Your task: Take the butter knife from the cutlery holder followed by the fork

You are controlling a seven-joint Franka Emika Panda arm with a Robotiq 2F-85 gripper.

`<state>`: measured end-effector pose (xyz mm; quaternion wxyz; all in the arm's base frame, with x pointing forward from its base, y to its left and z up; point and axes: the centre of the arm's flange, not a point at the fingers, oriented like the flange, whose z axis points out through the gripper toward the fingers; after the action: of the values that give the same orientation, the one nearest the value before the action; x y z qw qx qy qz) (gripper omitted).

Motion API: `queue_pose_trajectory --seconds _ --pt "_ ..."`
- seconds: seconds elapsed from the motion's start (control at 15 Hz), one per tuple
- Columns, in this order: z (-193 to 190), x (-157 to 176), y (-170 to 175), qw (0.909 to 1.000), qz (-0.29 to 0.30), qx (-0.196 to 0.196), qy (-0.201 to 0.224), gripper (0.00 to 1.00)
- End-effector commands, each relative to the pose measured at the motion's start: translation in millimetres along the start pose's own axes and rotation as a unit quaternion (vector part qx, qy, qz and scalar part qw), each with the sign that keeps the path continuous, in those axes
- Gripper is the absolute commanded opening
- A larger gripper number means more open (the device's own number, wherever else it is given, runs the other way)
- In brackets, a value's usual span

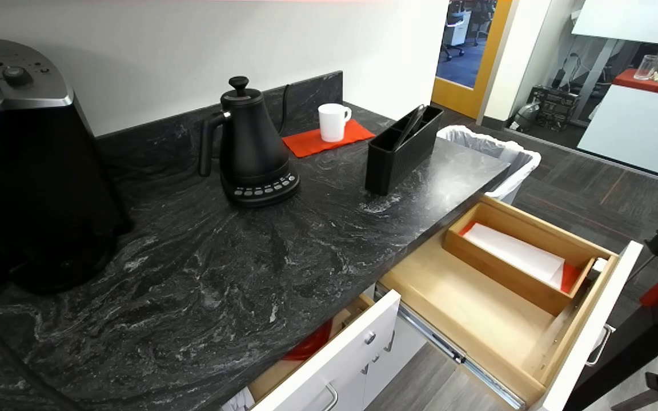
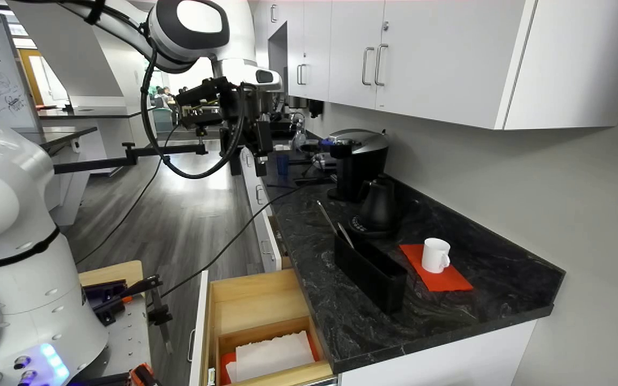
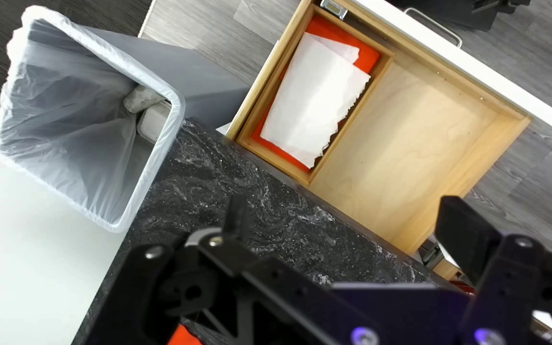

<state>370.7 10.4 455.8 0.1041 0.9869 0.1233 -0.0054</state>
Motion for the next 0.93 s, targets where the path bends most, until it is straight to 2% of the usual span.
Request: queue_pose_trajectory --seconds 0.0,0.47,0.87 --pt "0.0 0.0 0.0 1.0 0.0 0.0 0.0 1.0" --pt "23.4 36.3 0.0 0.999 -0.02 -0.026 0.031 1.0" --pt "47.7 69.3 -3.0 0.9963 -0.046 -0.022 0.069 1.0"
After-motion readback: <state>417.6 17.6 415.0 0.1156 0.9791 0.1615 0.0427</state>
